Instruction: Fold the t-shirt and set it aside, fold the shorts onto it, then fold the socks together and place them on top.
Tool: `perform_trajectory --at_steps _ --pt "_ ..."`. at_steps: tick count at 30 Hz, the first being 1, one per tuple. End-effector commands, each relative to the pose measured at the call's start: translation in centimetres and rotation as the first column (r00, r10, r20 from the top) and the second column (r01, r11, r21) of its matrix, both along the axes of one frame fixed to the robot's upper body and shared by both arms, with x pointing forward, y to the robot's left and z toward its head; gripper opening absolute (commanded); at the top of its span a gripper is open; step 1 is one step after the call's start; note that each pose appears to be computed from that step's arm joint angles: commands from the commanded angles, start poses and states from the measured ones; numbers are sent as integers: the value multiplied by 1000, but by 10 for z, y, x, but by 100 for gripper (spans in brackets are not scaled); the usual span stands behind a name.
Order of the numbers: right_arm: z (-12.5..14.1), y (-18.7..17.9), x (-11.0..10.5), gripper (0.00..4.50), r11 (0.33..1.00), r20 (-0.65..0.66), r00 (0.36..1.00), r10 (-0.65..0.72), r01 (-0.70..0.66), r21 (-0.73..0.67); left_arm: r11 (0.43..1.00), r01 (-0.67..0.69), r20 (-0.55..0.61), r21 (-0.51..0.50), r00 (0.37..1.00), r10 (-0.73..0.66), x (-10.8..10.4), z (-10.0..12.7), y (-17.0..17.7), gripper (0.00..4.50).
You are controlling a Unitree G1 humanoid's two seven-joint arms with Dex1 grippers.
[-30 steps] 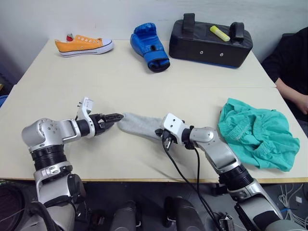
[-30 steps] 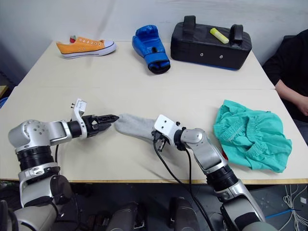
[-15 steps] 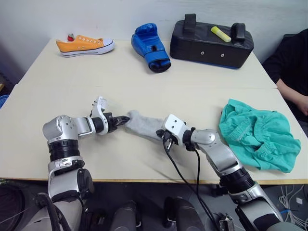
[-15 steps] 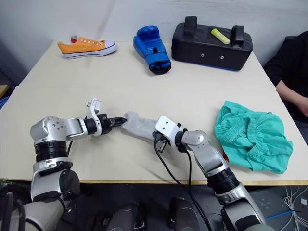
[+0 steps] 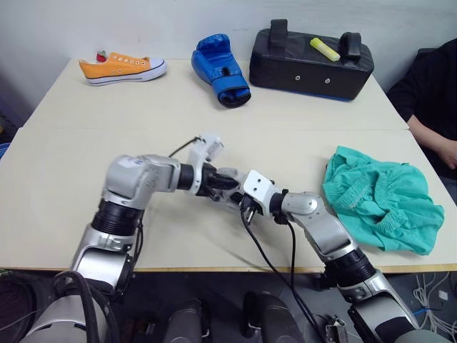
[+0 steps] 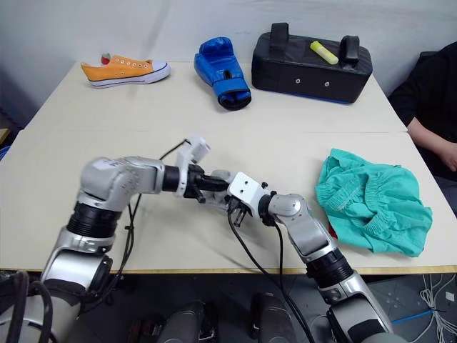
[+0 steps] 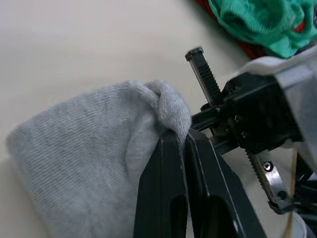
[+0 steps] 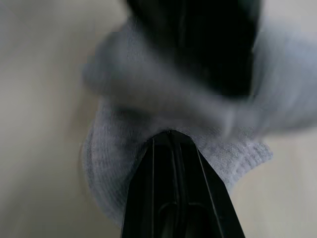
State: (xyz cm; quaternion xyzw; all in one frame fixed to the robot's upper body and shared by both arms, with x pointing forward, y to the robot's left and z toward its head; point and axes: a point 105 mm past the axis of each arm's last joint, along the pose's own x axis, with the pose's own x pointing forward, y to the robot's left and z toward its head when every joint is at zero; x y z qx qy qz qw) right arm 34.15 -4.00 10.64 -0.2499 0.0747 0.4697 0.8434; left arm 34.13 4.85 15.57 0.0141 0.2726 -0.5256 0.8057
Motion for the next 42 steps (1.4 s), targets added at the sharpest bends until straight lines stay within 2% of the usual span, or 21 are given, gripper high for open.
perform_trajectory --at_steps 1,6,12,14,17,20,23,25,29,31,34,36,38,40,42 --pt "-16 -7 1 0 998 -36 998 -44 43 -41 998 52 95 23 994 -54 2 9 -5 5" --pt "-13 -11 -1 0 998 -25 998 -55 54 -38 993 38 139 115 989 -54 10 -9 11 5" --pt "2 -15 -15 0 999 -23 999 -48 48 20 990 57 122 129 990 -73 8 -21 12 5" --pt "12 -21 -21 0 998 -25 998 -54 55 38 990 55 118 127 991 -70 9 -23 10 5" --pt "39 -35 -25 0 993 -11 996 -86 87 83 990 55 114 128 991 -70 9 -24 10 5" --pt "62 -36 -19 0 986 7 994 -107 105 131 990 61 111 129 991 -76 8 -25 11 5" --pt "75 -17 -7 0 982 15 996 -85 81 169 989 68 107 128 991 -82 6 -26 11 5" --pt "71 -3 1 0 985 6 998 -66 64 161 990 70 105 126 991 -83 5 -26 11 5" --pt "40 13 19 0 993 -39 997 -70 74 91 992 75 103 103 991 -86 2 -24 10 5" --pt "19 11 20 0 997 -69 995 -68 70 29 995 77 99 64 992 -83 -1 -16 12 51" --pt "7 6 16 0 998 -90 994 -60 61 4 997 75 99 17 992 -76 -4 -5 17 134" --pt "1 2 11 0 998 -103 993 -58 58 -1 989 113 76 -93 991 -106 -14 16 22 201" --pt "-3 -3 6 0 999 -104 993 -52 52 -6 978 116 87 -172 991 -102 -15 39 38 264" --pt "-2 -5 2 0 999 -99 994 -42 42 -1 984 72 127 -162 991 -52 -4 45 52 264" --pt "-1 -6 -2 0 999 -95 995 -32 33 5 993 44 171 -113 985 -24 6 42 60 264"
